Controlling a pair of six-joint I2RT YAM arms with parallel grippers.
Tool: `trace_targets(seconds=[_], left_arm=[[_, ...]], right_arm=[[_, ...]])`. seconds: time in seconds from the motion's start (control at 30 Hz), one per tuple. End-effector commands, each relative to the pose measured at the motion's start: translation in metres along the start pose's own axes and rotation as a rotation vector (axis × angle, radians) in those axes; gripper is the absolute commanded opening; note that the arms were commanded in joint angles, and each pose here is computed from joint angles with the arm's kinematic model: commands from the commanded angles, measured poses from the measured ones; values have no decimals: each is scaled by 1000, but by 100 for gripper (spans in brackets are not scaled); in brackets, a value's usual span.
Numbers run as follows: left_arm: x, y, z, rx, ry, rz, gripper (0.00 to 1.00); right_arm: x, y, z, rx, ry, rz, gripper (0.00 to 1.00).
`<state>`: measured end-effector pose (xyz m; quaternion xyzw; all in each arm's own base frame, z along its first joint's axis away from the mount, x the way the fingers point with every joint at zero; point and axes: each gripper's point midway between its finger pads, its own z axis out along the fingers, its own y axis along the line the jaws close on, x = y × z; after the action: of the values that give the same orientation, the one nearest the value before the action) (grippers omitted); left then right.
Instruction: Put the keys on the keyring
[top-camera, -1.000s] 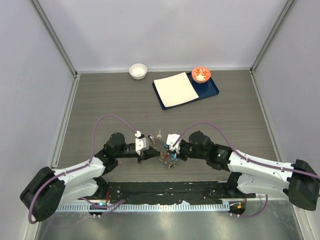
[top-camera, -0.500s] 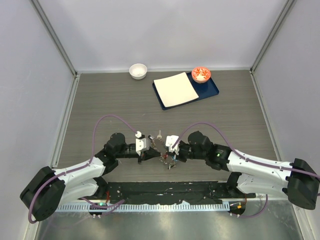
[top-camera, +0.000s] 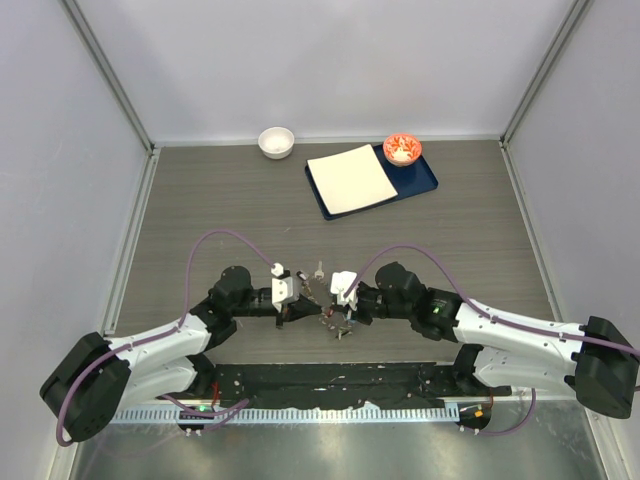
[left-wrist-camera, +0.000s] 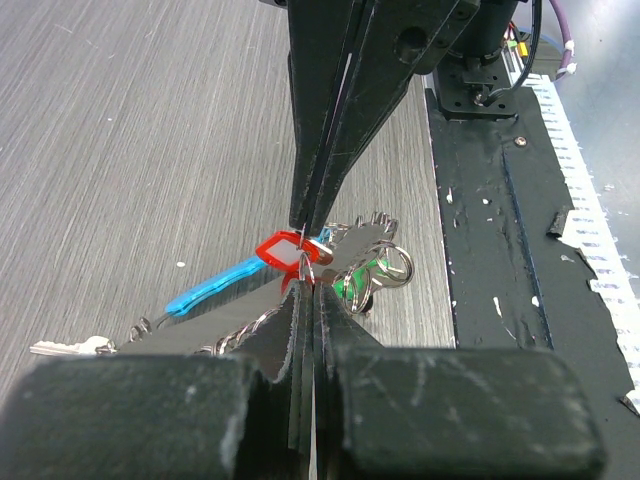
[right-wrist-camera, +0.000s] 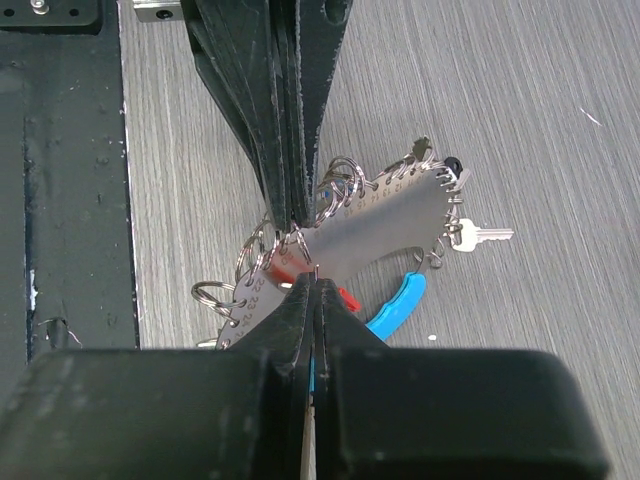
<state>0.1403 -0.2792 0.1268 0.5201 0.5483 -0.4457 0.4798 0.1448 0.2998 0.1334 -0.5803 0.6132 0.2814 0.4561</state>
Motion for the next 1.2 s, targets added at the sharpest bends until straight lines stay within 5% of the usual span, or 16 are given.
trace_targets(seconds=[0.0, 1.17], left_arm=[[-23, 1, 4, 22, -58, 62, 0], [-30, -2, 5, 39, -87, 52, 0]], right_arm=[[-36, -5, 0, 1, -99, -34, 1], [-40, 10, 9, -93, -95, -42, 1]])
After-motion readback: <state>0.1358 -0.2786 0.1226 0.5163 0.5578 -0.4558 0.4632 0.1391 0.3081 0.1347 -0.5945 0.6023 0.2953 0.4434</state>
